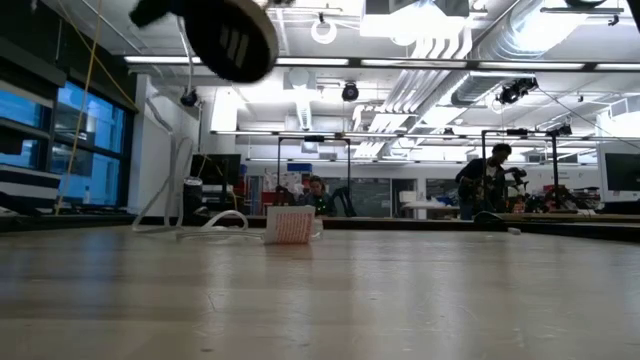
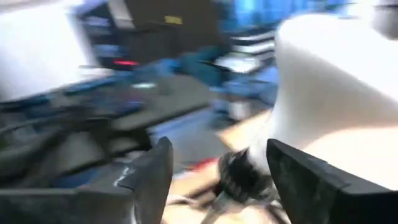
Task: Screw lightbulb
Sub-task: Insert the light bulb into the lamp holder
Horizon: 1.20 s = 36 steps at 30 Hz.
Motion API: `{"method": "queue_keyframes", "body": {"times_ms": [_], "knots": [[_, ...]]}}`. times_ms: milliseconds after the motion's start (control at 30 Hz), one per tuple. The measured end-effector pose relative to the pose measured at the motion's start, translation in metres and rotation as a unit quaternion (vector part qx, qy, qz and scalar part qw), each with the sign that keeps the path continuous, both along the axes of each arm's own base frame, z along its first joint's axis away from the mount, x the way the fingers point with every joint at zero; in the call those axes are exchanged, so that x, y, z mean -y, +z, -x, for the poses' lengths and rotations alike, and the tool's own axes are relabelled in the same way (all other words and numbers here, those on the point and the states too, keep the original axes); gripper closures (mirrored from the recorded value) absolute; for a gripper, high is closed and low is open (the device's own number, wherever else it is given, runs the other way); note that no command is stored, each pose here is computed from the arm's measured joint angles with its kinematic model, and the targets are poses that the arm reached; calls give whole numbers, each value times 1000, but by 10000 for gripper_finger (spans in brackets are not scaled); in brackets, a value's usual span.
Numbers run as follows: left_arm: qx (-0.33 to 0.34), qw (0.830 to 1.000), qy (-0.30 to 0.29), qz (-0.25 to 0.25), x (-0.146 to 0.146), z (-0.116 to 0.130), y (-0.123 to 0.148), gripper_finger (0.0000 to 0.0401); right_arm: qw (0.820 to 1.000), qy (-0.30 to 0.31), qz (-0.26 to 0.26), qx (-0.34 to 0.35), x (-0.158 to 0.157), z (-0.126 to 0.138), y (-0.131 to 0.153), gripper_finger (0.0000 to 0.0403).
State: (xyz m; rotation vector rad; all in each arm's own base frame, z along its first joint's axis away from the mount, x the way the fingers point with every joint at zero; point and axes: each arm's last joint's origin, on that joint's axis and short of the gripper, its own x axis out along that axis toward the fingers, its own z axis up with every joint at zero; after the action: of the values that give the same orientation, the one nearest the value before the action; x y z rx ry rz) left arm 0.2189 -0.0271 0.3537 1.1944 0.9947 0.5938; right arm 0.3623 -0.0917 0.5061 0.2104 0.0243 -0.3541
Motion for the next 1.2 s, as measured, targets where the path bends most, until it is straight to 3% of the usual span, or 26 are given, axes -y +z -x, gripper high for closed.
{"method": "queue_keyframes", "body": {"times_ms": [133,267,433,667,733,900,1033,1200], "knots": [[-6,999,37,28,-10,-21,-18,294,995,-97,-24,-1,-3,-1,-4,145],[0,997,71,42,-16,-36,-34,294,973,-193,-113,51,-4,-1,-6,144],[11,994,94,49,-19,-46,-44,294,945,-250,-192,83,0,3,-11,144],[-13,997,64,35,-17,-55,-45,294,896,-296,-329,30,15,10,-41,144],[-21,998,50,24,-17,-59,-43,294,892,-296,-341,16,21,6,-48,144],[-28,999,28,34,-16,-62,-43,294,900,-263,-345,26,23,-4,-49,144],[-37,999,24,29,-16,-62,-43,294,900,-285,-329,27,21,-2,-49,143],[-40,998,3,47,-14,-63,-43,294,892,-289,-345,38,28,-4,-51,143]]}}
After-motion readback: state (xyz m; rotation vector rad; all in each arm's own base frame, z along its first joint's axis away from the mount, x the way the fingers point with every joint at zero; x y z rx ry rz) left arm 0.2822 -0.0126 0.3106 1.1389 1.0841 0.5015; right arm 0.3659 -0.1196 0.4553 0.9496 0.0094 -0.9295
